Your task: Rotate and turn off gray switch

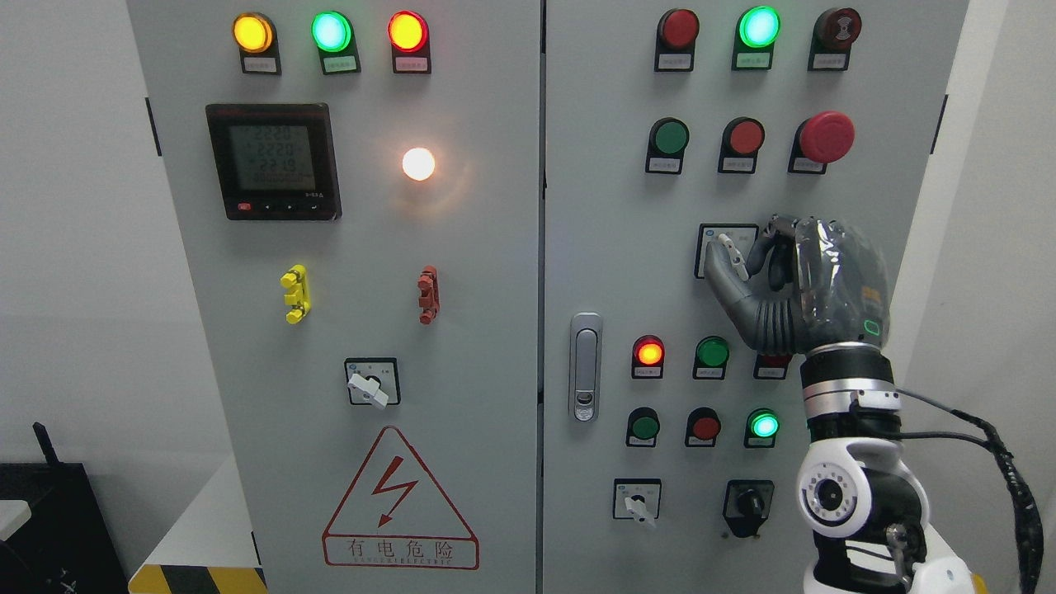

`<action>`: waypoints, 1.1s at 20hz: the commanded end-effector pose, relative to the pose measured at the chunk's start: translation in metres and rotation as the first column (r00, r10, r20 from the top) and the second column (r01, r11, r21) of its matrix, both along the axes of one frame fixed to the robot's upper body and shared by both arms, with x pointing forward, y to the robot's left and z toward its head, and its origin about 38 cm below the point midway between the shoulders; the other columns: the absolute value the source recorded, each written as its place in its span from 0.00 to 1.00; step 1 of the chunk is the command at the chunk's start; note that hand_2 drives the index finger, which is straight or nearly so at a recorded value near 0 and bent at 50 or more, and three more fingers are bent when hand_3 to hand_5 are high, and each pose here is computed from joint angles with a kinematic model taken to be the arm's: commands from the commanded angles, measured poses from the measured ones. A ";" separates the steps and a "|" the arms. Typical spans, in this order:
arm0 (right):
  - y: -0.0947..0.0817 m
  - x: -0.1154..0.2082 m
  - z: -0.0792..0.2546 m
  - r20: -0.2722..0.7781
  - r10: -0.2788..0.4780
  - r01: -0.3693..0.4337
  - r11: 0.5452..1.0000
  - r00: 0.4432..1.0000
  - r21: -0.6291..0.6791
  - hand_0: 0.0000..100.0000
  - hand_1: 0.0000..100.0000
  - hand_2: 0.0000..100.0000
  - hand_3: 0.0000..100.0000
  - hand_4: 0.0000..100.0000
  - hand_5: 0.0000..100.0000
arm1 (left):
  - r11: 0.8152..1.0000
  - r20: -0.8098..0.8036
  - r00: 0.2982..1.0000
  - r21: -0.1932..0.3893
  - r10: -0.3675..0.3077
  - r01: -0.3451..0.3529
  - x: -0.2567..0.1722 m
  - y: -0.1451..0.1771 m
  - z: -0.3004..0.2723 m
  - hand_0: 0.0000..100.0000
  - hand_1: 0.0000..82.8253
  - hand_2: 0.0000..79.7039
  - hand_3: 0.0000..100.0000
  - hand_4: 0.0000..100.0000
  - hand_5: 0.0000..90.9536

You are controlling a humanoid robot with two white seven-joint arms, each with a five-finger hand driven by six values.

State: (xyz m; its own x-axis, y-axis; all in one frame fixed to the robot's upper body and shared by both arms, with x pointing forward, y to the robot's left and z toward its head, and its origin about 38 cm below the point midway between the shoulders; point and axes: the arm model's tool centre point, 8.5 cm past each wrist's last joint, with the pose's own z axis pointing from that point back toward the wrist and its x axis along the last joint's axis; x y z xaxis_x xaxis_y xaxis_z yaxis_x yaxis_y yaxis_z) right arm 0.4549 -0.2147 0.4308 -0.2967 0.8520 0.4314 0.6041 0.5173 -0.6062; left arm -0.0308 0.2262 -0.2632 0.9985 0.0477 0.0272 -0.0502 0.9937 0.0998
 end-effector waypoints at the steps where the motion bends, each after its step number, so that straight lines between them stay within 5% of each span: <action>1: 0.005 0.002 -0.001 -0.006 0.009 -0.009 1.000 1.000 -0.008 0.53 0.37 0.76 1.00 0.92 1.00 | 1.000 -0.014 1.000 -0.001 -0.001 0.001 -0.005 0.000 0.000 0.12 0.47 0.00 0.00 0.00 0.00; 22: 0.005 0.002 0.000 -0.004 0.010 -0.010 1.000 1.000 -0.007 0.60 0.33 0.78 1.00 0.92 1.00 | 1.000 -0.015 1.000 0.001 -0.001 0.001 -0.005 0.000 0.000 0.12 0.47 0.00 0.00 0.00 0.00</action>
State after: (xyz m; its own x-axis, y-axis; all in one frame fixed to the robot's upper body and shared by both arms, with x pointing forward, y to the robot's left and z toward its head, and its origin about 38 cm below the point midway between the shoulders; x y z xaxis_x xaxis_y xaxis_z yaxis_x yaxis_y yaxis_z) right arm 0.4565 -0.2144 0.4305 -0.2960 0.8508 0.4343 0.5983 0.5195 -0.6100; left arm -0.0308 0.2262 -0.2632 0.9985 0.0477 0.0272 -0.0502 0.9937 0.0998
